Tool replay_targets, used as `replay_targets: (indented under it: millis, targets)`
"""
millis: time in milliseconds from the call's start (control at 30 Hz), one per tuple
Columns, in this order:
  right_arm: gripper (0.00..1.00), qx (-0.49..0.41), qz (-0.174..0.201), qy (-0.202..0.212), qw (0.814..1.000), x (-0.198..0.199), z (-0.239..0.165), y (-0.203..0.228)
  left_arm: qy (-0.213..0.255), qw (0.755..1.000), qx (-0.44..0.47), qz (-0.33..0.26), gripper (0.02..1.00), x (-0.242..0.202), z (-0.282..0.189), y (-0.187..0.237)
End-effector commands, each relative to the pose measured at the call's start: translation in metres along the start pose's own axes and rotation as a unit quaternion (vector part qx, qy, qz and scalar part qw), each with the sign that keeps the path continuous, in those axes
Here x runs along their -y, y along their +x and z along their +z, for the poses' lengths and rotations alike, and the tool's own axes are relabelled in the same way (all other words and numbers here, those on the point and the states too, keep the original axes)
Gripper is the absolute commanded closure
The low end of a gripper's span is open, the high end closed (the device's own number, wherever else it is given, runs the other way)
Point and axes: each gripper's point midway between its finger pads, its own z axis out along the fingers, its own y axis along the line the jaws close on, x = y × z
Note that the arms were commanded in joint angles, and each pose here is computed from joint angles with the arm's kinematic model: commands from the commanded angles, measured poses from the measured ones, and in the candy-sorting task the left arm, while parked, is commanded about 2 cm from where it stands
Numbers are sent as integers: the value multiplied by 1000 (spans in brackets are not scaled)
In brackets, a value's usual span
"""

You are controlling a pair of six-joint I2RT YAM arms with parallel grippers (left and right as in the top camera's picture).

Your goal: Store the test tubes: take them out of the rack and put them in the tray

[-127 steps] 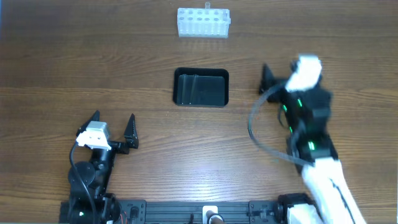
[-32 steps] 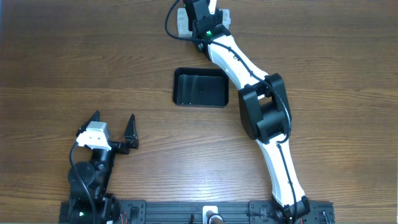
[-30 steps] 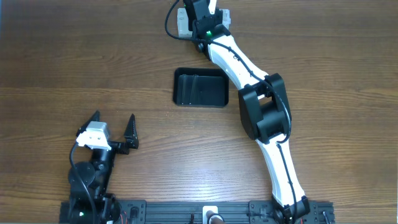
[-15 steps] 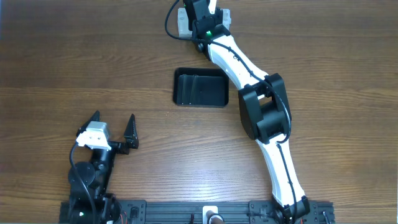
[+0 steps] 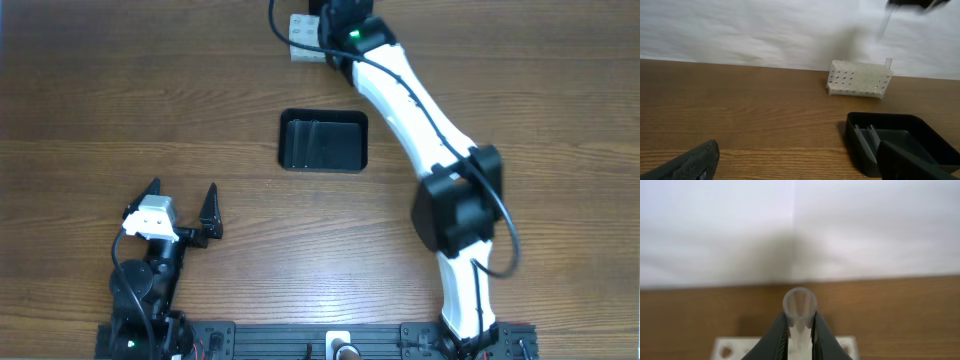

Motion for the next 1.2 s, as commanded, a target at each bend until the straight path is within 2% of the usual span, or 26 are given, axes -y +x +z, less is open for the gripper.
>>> replay_targets:
  millis: [33,100,233,267,300,333,433,567,733,967,1200]
  targets:
    - [895,24,39,-12,999,9,-68,-56,3,1000,0,5,18,1,0,1]
    - [904,-18,50,-21,998,8,-82,-41,3,1000,0,5,20,1,0,1]
    - [915,-150,59,-30,987,3,-98,23,3,1000,0,5,18,1,0,1]
    - [917,-224,62,-32,972,-1,-102,63,3,1000,0,5,18,1,0,1]
    - [919,-256,62,-33,964,-3,-102,83,3,1000,0,5,18,1,0,1]
    - [921,-311,57,-43,948,-11,-100,119,3,1000,0,5,18,1,0,1]
    - [915,-369,50,-52,927,-18,-95,165,3,1000,0,5,18,1,0,1]
    - [915,-412,51,-24,909,-13,-89,211,3,1000,0,5,20,1,0,1]
    - [910,-428,47,-13,903,-14,-85,240,3,1000,0,5,20,1,0,1]
    - [893,-420,40,-16,907,-20,-83,252,3,1000,0,5,18,1,0,1]
    - [884,-434,34,-6,900,-17,-79,270,3,1000,0,5,18,1,0,1]
